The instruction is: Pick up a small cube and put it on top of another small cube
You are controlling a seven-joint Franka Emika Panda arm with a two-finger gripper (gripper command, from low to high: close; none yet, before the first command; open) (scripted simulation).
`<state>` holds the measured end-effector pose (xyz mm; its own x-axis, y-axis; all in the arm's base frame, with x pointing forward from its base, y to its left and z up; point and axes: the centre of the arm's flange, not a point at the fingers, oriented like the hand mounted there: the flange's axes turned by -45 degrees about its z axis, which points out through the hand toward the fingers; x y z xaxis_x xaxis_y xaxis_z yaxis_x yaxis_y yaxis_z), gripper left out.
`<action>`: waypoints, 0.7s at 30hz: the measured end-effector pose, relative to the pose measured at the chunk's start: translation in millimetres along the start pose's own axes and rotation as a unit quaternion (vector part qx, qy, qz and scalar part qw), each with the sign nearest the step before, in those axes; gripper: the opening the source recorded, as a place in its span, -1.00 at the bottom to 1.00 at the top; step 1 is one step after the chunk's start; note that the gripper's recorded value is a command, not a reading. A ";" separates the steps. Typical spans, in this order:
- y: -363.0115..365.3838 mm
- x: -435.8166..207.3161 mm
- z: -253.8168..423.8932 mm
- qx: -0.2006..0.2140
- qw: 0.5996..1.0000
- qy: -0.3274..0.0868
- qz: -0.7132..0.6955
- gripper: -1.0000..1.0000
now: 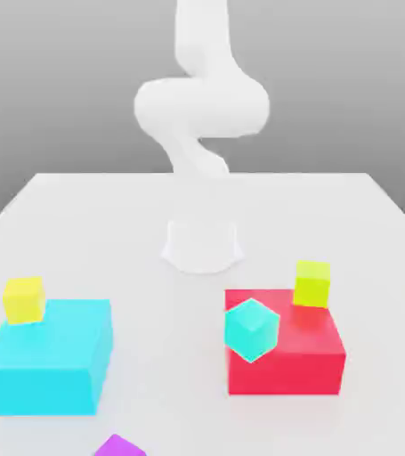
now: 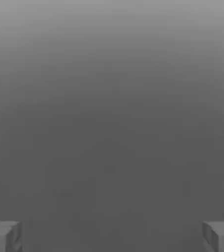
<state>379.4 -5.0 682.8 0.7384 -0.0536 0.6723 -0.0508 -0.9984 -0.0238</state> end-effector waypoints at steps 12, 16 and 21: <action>35.6 -22.5 209.8 -0.045 0.984 -0.146 0.096 0.00; 51.0 -49.3 275.4 -0.059 0.971 -0.192 0.129 0.00; 73.4 -95.9 351.5 -0.078 0.950 -0.249 0.172 0.00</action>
<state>541.2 -79.0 356.4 0.8851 -0.4151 0.2104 -0.4158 -0.9085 -0.0431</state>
